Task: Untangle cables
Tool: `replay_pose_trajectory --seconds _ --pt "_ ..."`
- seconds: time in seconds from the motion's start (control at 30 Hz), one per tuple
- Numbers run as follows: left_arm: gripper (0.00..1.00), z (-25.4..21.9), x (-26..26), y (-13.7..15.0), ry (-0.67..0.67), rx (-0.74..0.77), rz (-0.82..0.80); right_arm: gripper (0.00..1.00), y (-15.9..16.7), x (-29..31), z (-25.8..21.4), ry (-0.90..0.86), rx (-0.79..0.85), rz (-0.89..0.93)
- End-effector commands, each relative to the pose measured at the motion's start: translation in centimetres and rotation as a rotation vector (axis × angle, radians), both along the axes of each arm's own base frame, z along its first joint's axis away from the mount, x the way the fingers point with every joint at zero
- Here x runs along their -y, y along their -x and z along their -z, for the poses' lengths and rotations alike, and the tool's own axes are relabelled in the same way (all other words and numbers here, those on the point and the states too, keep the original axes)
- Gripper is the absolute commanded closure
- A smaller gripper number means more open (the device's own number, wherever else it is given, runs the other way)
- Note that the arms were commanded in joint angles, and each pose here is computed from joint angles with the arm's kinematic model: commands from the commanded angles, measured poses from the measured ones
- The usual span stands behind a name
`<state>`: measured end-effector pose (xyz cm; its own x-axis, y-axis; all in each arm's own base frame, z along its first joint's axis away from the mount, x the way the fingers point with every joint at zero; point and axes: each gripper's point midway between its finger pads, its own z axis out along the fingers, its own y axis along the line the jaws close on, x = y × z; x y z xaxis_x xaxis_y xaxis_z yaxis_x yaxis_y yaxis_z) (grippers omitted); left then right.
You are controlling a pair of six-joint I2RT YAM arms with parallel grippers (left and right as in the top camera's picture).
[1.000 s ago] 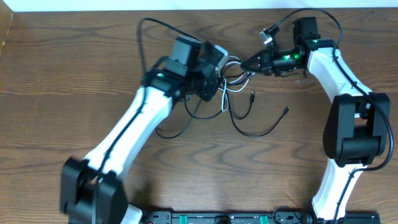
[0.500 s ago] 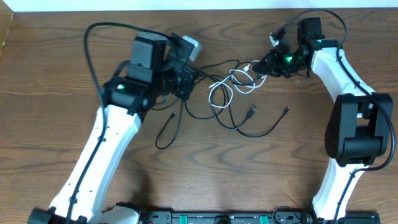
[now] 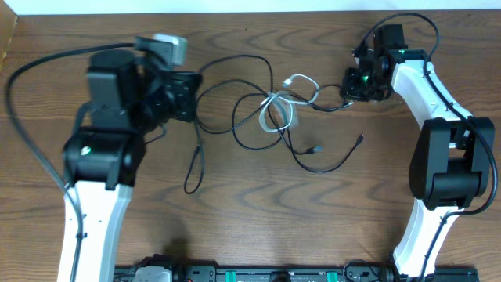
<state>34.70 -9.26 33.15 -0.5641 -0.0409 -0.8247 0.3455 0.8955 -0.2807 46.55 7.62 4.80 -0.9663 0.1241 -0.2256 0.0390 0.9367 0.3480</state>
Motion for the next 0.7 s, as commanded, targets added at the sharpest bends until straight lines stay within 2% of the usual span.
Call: replay_pose_trajectory --seconds 0.0,0.23,0.47,0.53,0.63,0.67 --pt "0.93 -1.6 -2.3 0.6 0.059 0.018 -0.095 0.99 -0.8 2.7 -1.4 0.147 0.047 0.056" --pt "0.93 -0.9 -6.1 0.8 0.097 -0.034 -0.233 0.98 -0.7 3.5 -1.2 0.195 0.04 0.069" --pt "0.92 4.3 -6.1 0.4 0.095 -0.248 -0.239 0.93 -0.2 0.5 -1.6 0.03 0.028 0.015" --pt "0.67 6.6 -6.1 0.2 0.094 -0.34 -0.241 0.91 -0.1 -0.3 -1.9 -0.018 0.026 0.0" --pt "0.63 8.9 -5.8 0.0 0.103 -0.433 -0.233 0.89 0.0 -0.8 -2.1 -0.046 0.028 -0.017" --pt "0.58 9.5 -5.6 0.0 0.115 -0.462 -0.22 0.9 0.0 -1.0 -2.1 -0.055 0.029 -0.023"
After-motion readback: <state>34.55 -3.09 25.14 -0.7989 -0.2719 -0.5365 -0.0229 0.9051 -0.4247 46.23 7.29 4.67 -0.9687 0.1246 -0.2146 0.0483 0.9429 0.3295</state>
